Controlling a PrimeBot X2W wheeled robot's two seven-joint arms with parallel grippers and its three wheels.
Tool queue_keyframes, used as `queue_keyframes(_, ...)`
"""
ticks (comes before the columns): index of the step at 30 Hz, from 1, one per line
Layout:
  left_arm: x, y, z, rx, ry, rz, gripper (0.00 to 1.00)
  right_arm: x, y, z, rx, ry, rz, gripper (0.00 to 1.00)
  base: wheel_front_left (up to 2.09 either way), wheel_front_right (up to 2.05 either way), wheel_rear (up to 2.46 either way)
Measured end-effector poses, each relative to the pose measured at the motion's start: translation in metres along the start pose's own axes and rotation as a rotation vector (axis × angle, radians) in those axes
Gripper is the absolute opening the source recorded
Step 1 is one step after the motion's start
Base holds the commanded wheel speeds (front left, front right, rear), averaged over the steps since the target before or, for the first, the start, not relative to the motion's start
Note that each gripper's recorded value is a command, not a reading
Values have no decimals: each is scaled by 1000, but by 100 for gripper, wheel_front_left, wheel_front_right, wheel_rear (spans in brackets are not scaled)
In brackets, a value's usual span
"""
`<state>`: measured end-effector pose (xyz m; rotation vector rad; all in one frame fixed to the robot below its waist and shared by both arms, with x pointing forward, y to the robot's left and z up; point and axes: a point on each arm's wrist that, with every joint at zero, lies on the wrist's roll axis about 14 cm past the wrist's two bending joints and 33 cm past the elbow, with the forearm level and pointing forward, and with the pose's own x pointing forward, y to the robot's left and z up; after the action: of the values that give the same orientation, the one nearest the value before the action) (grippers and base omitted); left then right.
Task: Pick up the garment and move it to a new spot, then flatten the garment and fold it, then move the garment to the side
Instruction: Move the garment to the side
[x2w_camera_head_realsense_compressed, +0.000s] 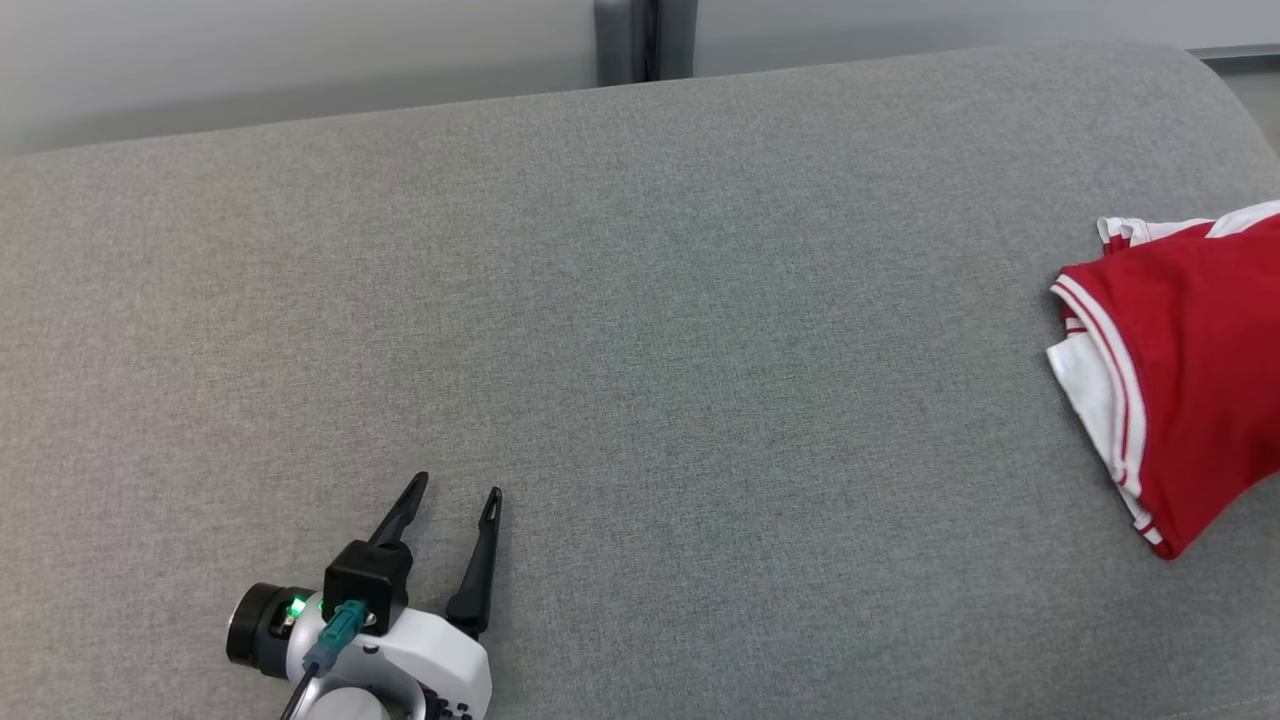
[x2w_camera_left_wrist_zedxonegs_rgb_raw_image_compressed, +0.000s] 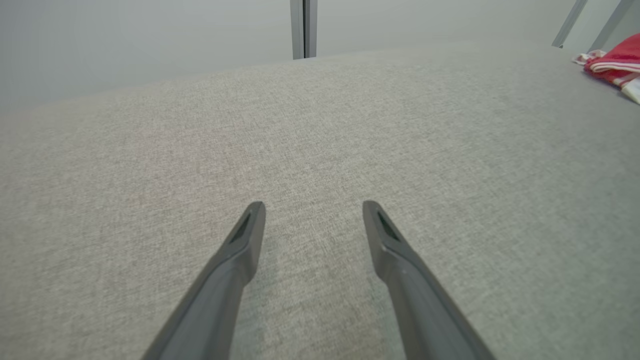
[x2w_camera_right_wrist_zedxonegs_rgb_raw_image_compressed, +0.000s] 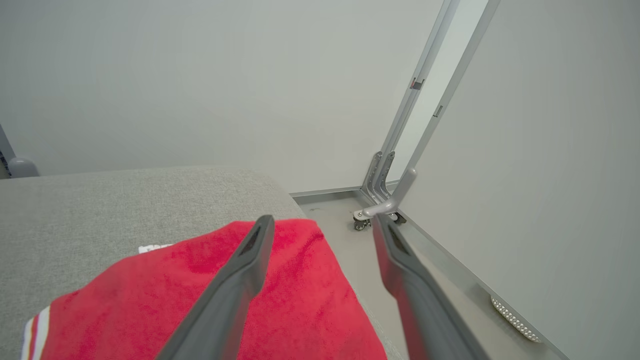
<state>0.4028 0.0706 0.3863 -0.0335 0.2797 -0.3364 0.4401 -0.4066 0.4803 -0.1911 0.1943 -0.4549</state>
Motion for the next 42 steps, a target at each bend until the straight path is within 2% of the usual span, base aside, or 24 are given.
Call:
queue_keyframes(4, -1, 7, 4, 0, -11, 30, 100, -3, 31, 16, 39, -61, 45, 100, 0, 0, 0)
queue_keyframes(8, -5, 18, 11, 1, -32, 70, 100, -19, 82, 31, 94, -126, 151, 100, 0, 0, 0)
queue_keyframes(11, -11, 29, 17, 1, -48, 114, 100, -37, 106, 34, 133, -152, 220, 100, 0, 0, 0)
queue_keyframes(20, -42, 55, 25, -29, -80, 226, 100, -99, 173, 6, 241, -89, 444, 100, 0, 0, 0)
queue_keyframes(22, -51, 61, 23, -28, -77, 252, 100, -111, 186, 0, 237, -70, 491, 100, 0, 0, 0)
queue_keyframes(30, -89, 91, 15, -58, -79, 388, 100, -148, 214, -10, 236, -44, 604, 100, 0, 0, 0)
queue_keyframes(42, -105, 102, 26, -116, -137, 439, 100, -160, 213, 8, 266, -106, 621, 100, 0, 0, 0)
